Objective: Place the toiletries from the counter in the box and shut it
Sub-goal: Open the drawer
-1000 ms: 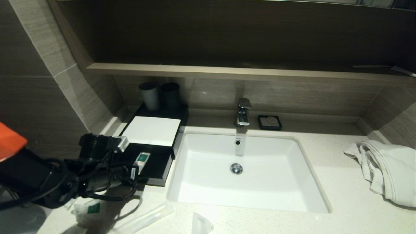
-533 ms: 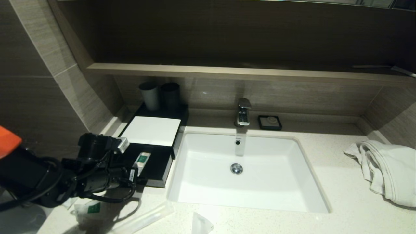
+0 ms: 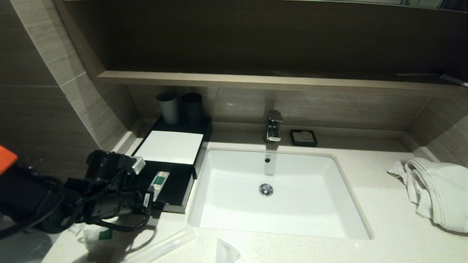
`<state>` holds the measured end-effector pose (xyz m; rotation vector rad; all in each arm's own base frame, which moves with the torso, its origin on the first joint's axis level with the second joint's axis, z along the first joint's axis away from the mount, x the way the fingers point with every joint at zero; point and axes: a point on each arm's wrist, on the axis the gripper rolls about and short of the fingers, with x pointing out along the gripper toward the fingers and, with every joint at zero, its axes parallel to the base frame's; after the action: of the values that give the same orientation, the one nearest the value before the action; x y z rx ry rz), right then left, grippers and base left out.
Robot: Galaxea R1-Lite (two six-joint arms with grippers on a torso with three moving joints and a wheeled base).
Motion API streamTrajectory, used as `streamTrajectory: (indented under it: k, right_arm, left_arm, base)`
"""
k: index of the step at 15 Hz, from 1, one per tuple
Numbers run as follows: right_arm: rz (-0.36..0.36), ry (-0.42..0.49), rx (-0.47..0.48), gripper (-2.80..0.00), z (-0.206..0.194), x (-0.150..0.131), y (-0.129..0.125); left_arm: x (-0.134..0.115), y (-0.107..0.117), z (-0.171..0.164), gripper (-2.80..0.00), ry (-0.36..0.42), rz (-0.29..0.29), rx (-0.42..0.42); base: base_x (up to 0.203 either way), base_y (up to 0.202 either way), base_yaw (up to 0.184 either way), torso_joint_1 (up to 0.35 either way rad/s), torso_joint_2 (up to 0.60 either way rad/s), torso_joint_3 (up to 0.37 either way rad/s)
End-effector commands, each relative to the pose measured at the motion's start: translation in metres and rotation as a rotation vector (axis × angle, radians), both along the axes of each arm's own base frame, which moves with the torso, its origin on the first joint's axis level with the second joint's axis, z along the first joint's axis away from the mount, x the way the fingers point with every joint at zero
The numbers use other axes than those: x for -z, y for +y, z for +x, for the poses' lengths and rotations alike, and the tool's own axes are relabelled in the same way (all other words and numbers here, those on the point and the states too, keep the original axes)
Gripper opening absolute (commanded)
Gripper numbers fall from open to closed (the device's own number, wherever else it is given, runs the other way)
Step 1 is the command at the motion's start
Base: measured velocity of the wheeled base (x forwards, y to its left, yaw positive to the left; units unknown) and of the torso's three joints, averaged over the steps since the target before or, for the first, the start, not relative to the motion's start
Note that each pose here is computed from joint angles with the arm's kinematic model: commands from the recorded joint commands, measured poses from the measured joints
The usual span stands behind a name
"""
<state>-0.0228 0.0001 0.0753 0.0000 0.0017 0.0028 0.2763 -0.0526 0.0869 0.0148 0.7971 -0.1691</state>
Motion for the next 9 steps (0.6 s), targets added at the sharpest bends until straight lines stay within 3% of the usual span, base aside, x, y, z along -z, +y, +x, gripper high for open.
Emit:
streamTrajectory:
  k: [1,9]
  right_arm:
    - [0.0,0.0,0.0,-2.8,0.0,0.0,0.0]
    - [0.0,0.0,0.0,-2.8,0.0,0.0,0.0]
  left_arm:
    - [-0.0015,0.0002,-0.0012,-2.8,0.0,0.004,0.004]
    - [-0.0014,0.0015,-0.008,-2.8,0.048,0.037,0.03]
  base:
    - [0.0,0.0,0.0,0.0,0.0,0.0]
    - [0.0,0.0,0.0,0.0,0.0,0.0]
